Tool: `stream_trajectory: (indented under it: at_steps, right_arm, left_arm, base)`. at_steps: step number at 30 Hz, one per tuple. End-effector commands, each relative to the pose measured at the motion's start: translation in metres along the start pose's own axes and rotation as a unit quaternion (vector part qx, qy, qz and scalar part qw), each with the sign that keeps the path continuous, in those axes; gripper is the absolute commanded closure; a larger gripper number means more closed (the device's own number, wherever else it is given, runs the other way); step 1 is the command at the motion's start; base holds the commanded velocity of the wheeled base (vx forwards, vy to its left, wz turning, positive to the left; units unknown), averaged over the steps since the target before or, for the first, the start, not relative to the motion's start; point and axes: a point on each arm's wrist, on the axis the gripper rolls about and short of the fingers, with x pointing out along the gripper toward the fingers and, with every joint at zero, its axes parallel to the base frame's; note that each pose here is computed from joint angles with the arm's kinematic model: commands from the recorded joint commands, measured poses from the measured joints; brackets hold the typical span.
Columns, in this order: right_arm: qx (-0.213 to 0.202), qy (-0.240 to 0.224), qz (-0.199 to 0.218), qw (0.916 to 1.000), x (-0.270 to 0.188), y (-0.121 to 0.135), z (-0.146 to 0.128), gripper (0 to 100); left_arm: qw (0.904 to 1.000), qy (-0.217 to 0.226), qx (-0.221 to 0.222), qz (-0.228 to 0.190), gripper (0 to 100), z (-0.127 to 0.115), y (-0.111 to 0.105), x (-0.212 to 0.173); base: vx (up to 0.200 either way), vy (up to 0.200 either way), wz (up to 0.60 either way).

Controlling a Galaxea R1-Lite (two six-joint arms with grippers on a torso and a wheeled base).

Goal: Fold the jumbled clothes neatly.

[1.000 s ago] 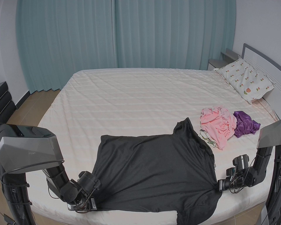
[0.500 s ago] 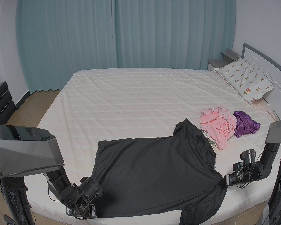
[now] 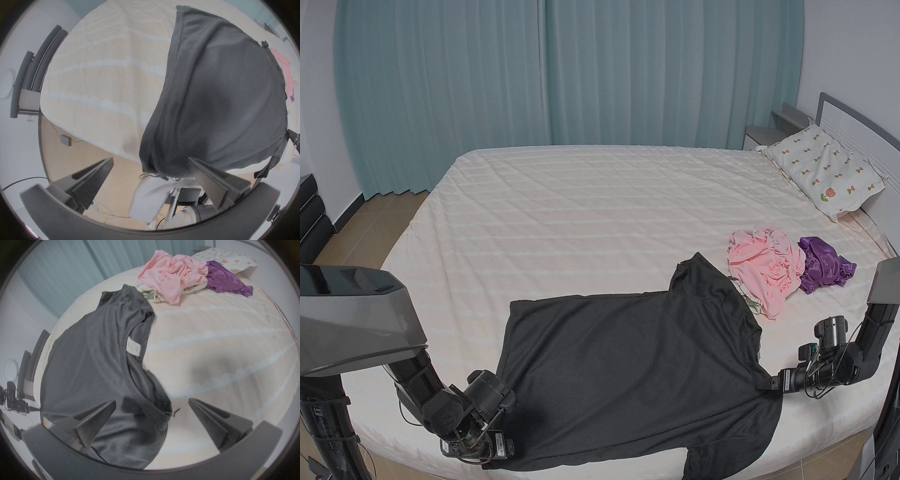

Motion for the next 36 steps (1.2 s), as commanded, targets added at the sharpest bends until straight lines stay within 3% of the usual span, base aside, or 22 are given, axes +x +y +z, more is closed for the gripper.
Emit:
stream_trajectory:
  at_steps: [1,5,8,9,17,20,27,36]
  right_arm:
    - [0.041,-0.070,0.008,0.9967,-0.016,0.004,0.028,0]
    - [0.083,-0.094,0.018,0.9919,-0.020,0.007,0.041,0]
    - [0.083,-0.091,0.018,0.9922,-0.018,0.007,0.040,0]
    - [0.083,-0.090,0.019,0.9923,-0.016,0.008,0.039,0]
    - [0.083,-0.090,0.023,0.9923,-0.015,0.009,0.038,0]
    - [0.083,-0.090,0.023,0.9923,-0.015,0.009,0.038,0]
    - [0.079,-0.083,0.024,0.9931,-0.012,0.011,0.036,0]
    - [0.079,-0.082,0.024,0.9932,-0.012,0.011,0.035,0]
  left_arm:
    - [0.9952,-0.054,-0.047,-0.067,0,0.022,0.005,-0.024]
    - [0.9850,-0.105,-0.083,-0.109,0,0.041,0.008,-0.032]
    - [0.9793,-0.121,-0.107,-0.122,0,0.050,0.008,-0.033]
    - [0.9721,-0.130,-0.140,-0.136,0,0.058,0.008,-0.035]
    - [0.9676,-0.127,-0.155,-0.154,0,0.066,0.008,-0.036]
    - [0.9602,-0.132,-0.184,-0.163,0,0.075,0.010,-0.038]
    - [0.9607,-0.116,-0.181,-0.176,0,0.072,0.011,-0.037]
    - [0.9613,-0.112,-0.181,-0.175,0,0.071,0.010,-0.036]
  base:
    - [0.000,0.000,0.00]
    - [0.000,0.000,0.00]
    - [0.000,0.000,0.00]
    - [0.000,0.000,0.00]
    - [0.000,0.000,0.00]
    - [0.000,0.000,0.00]
    - [0.171,0.000,0.00]
    - [0.000,0.000,0.00]
